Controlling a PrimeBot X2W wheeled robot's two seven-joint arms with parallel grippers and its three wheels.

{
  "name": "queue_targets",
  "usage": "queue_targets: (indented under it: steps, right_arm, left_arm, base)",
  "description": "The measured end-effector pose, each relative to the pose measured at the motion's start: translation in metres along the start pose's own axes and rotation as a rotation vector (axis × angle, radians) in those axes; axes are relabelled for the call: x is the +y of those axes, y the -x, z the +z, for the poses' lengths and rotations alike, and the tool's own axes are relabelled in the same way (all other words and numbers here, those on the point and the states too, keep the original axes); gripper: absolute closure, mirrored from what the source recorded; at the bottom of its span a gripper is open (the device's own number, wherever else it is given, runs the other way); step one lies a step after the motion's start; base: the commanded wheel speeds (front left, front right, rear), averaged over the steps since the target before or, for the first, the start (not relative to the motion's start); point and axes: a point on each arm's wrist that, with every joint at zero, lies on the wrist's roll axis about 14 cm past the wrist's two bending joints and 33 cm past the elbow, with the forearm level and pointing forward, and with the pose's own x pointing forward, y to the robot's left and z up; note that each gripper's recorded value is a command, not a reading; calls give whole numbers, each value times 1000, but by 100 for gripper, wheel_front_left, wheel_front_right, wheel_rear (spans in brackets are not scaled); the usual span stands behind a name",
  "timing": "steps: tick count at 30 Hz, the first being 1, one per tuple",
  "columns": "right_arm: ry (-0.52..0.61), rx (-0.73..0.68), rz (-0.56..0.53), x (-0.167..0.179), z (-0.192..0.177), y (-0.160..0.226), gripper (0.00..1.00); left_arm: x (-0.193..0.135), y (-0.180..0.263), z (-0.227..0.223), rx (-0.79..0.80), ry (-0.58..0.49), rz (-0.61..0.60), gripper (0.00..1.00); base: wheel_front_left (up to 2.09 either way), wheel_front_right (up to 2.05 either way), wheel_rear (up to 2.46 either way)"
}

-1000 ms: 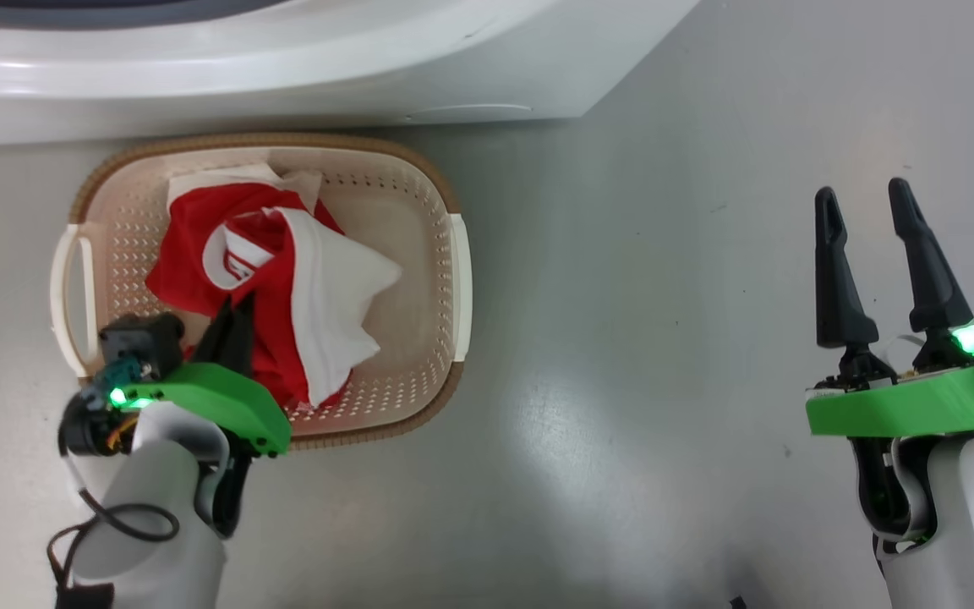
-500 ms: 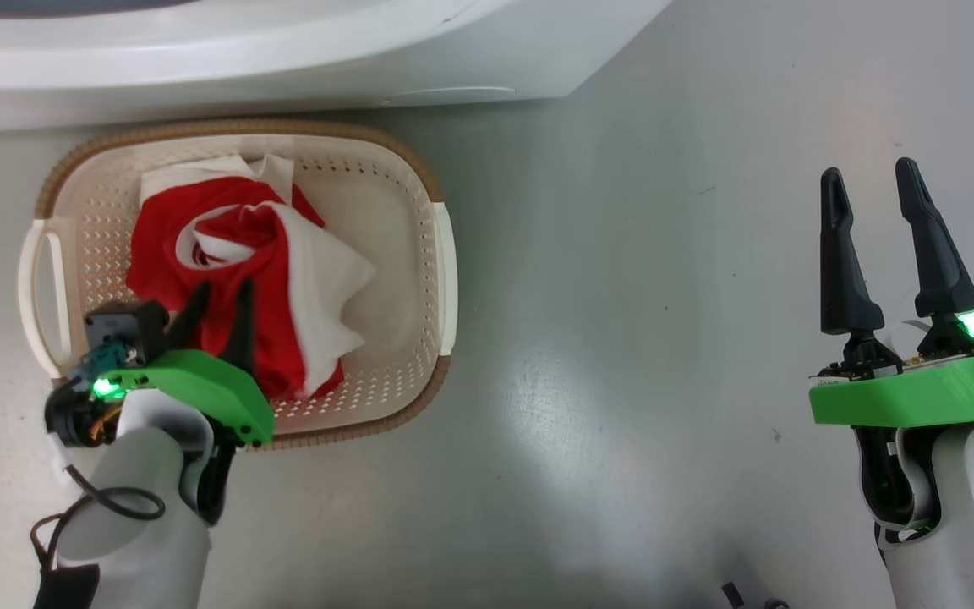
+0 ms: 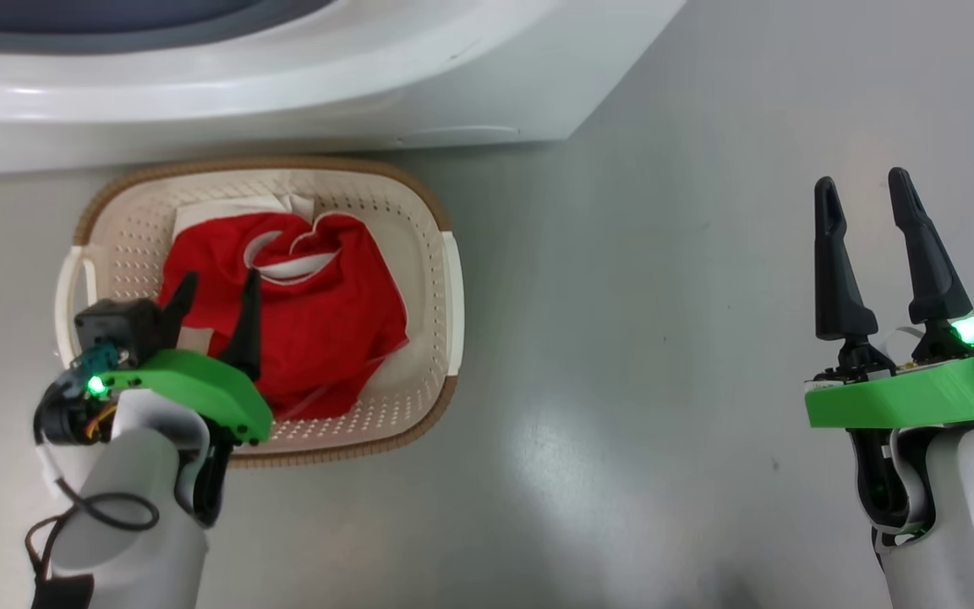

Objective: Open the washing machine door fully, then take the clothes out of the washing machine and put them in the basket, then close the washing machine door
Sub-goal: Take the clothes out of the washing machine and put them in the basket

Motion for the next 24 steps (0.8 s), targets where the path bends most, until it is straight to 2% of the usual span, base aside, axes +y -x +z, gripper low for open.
queue_targets:
  steps: [12,24]
  right_arm:
    - [-4,-43,17,10,28,20,0]
    - [-9,-84,32,19,53,50,0]
  left_arm:
    - [0,37,55,-178,-14,4,0]
    - [-9,93,113,-392,-50,-8,0]
  base:
    - [0,0,0]
    - [0,0,0]
